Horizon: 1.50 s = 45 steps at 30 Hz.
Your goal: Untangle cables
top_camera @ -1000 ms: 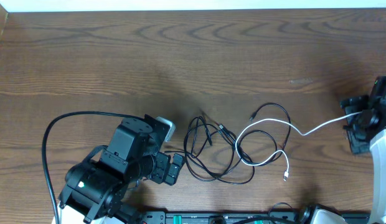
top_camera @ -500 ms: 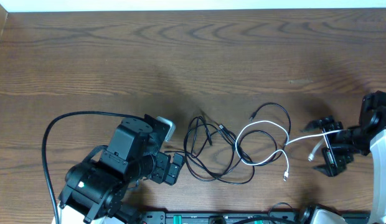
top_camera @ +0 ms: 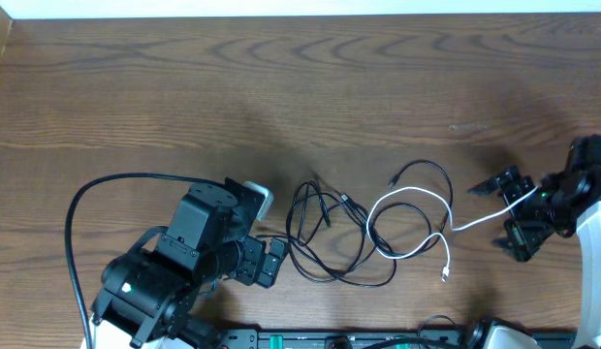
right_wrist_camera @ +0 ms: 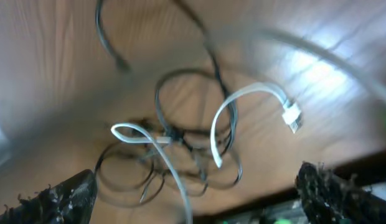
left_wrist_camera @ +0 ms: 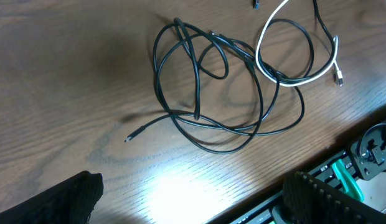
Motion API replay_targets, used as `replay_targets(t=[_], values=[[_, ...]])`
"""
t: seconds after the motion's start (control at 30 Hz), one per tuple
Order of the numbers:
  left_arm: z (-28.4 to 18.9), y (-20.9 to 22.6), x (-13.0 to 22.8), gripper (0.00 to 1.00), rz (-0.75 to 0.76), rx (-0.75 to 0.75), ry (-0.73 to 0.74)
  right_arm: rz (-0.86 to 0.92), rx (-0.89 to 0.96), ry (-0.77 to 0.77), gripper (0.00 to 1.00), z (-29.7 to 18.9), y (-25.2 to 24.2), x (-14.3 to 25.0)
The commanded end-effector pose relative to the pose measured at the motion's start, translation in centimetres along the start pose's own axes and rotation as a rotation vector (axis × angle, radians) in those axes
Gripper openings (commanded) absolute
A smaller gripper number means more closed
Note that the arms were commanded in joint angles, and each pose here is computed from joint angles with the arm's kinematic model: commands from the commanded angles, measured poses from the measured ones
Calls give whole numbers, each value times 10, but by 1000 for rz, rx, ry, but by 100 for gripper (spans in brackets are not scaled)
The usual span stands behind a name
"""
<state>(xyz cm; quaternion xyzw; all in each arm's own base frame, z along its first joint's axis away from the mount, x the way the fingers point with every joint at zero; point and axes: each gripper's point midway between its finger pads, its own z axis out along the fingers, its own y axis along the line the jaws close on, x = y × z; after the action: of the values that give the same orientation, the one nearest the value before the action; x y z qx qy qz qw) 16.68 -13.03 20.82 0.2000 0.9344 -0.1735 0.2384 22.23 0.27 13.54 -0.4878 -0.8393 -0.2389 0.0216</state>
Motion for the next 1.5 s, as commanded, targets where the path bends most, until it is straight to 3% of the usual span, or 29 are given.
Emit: replay_targets(t=[0.0,0.2,0.4,0.63,0.77,0.83,0.87,0.9,0.93,0.97,1.07,1.1,1.17,1.23,1.37,1.4,1.47], values=[[-3,-2,-5,98,-7,10,-21,100,-70,85,99,-2,12,15],[-4,-3,-5,98,-7,14,-21,433,133,-93,99,-3,-28,-8],[-3,-3,-5,98,-7,14,-21,863,420,-537,99,-38,-102,-39],[-3,-3,-5,98,-7,14,-21,883,468,-643,99,-50,-114,-48],[-4,-5,-4,98,-7,25,-19,1050,439,-802,99,-62,-124,-64],[-4,-5,-4,98,-7,29,-18,1084,405,-779,99,-56,-121,-69],[-4,-5,-4,98,-7,29,-18,1093,375,-689,99,-45,-113,-64],[-4,-5,-5,98,-7,29,-19,1059,325,-537,92,-29,-97,-57],[-4,-5,-5,98,-7,29,-20,965,275,-396,73,-17,-79,-50],[-4,-5,-5,98,-7,29,-22,787,187,-216,71,-3,-51,-39],[-4,-6,-7,98,-6,30,-27,231,-203,206,94,2,33,3],[-4,-6,-6,98,-6,30,-26,176,-267,259,99,-1,43,11],[-4,-6,-6,98,-6,30,-26,264,-217,256,99,3,36,8],[-4,-6,-6,98,-6,30,-26,475,-54,122,95,11,8,-13],[-4,-6,-6,98,-6,30,-26,1011,325,-452,86,-10,-87,-65],[-4,-6,-6,98,-6,30,-26,1052,362,-495,86,-13,-95,-65],[-4,-6,-6,98,-5,30,-26,931,354,-372,86,-3,-85,-57]])
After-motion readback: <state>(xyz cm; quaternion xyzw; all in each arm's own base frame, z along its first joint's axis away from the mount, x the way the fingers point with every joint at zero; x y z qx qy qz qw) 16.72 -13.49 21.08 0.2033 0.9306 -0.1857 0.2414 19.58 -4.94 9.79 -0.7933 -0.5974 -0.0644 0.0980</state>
